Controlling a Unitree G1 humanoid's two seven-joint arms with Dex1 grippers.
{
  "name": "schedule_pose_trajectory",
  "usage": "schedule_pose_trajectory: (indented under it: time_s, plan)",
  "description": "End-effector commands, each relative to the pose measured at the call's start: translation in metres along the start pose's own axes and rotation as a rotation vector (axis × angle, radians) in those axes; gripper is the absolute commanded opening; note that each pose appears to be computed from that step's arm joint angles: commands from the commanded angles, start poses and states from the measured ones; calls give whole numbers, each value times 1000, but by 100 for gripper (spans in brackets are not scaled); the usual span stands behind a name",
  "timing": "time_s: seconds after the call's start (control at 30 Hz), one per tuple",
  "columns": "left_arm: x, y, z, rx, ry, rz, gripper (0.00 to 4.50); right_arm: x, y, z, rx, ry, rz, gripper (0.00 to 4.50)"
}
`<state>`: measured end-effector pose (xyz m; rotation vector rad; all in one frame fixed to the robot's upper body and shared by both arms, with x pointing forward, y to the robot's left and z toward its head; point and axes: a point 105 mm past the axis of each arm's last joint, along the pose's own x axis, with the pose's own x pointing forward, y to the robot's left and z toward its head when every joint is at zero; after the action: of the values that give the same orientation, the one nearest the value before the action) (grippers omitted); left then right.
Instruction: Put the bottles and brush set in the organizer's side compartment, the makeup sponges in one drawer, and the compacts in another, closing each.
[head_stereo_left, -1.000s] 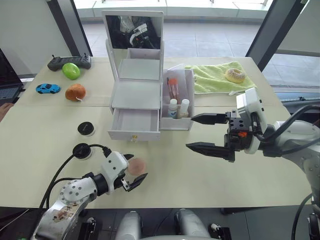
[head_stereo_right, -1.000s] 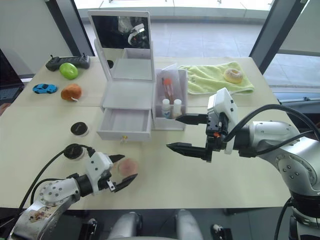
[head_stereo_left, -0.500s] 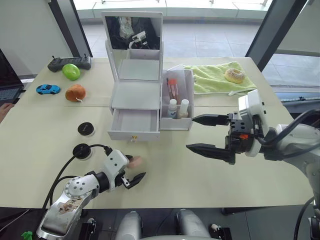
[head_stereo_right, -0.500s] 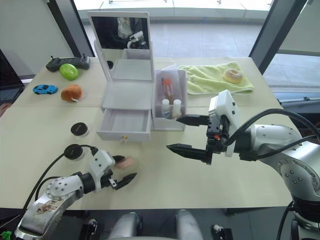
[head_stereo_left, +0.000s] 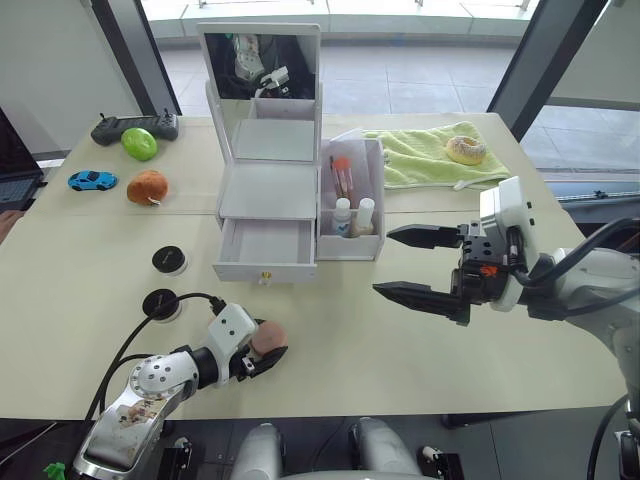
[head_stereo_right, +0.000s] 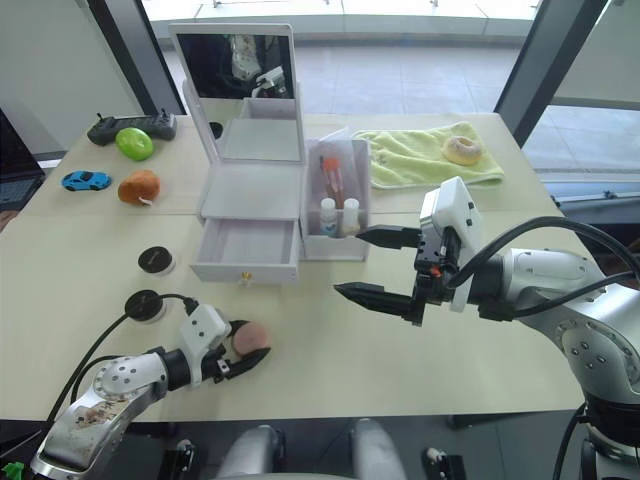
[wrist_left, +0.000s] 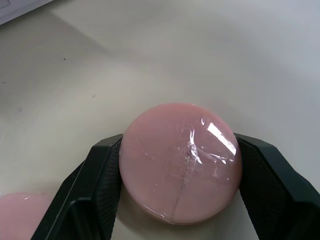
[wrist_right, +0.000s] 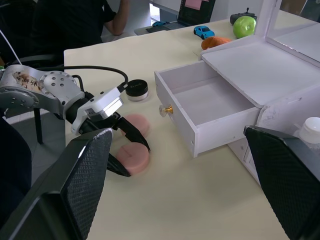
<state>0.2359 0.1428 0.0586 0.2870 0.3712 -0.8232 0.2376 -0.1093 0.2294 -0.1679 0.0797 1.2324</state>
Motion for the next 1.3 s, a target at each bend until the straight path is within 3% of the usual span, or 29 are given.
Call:
schedule_pose_trajectory:
  time_s: [0.03,0.2,0.37,0.5,0.63,0.93,1.3]
  plan:
    - [-13,2,34,60,-134,-43,298,0,4,10,-36,-35,10,450]
    - [-49,8,70,69,-254,-206,298,1,3,10,-36,-38,8,450]
    - [-83,27,100,70,-242,-329,298,3,2,9,-39,-46,-3,450]
    - [-90,49,128,111,-241,-334,298,3,1,9,-42,-54,-17,450]
    - [-74,84,145,211,-150,-264,298,4,2,9,-46,-63,-29,450]
    - [-31,106,164,260,-72,-293,298,3,11,11,-61,-84,-81,450]
    - [-26,110,147,220,-10,-321,298,1,14,10,-56,-93,-132,450]
